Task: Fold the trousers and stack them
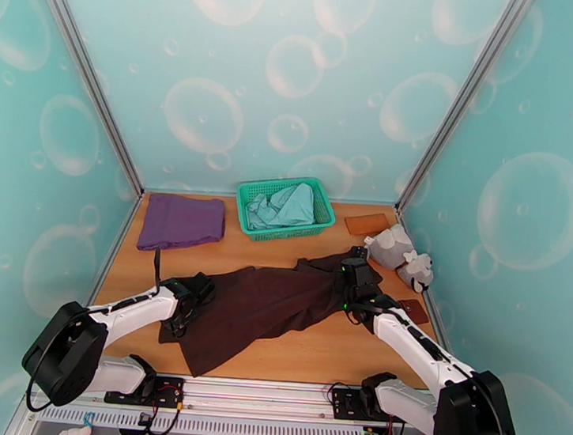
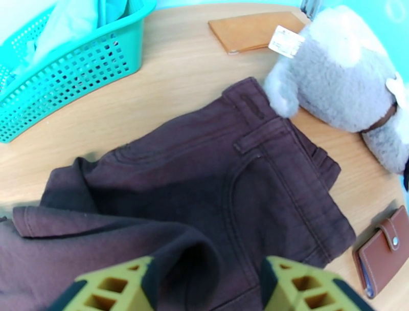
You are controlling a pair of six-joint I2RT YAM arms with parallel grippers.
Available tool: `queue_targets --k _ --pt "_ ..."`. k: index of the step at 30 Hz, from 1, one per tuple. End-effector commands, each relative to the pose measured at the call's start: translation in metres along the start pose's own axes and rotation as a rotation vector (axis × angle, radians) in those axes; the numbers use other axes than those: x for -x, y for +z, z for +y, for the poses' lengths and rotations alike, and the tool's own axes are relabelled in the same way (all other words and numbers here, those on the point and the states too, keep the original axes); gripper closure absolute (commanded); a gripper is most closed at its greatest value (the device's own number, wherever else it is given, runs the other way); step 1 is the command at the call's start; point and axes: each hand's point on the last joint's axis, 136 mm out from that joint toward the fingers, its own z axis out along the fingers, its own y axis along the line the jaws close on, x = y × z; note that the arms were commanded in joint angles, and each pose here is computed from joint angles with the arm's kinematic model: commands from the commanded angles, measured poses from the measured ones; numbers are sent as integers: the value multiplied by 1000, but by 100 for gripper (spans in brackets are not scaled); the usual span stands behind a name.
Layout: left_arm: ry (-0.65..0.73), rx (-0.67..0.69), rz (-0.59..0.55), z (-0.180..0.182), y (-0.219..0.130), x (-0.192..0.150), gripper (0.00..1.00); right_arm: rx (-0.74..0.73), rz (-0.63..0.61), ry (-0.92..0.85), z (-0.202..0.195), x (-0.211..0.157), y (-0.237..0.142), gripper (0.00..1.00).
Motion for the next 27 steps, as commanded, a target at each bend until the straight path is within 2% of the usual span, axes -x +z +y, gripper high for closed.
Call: queue_targets --k 1,3,9,14,17,24,27 --pt "17 -23 1 -7 9 -4 70 31 -3 -13 7 -3 1 43" --pt "13 -28 3 -5 9 -5 83 34 -5 -14 8 -3 1 42" --pt "-25 -59 -10 2 -1 -3 97 47 -4 -18 11 -2 1 42" --pt "-43 -58 -41 12 -16 4 93 52 -4 -21 13 -2 0 41" --pt "-48 -69 -50 12 -19 6 100 54 -5 -21 13 -2 0 41" --pt "-45 -98 -50 8 -28 8 100 55 -1 -27 13 -4 0 41" --pt "-34 -104 -50 10 -29 6 93 65 -3 -26 16 -3 0 40"
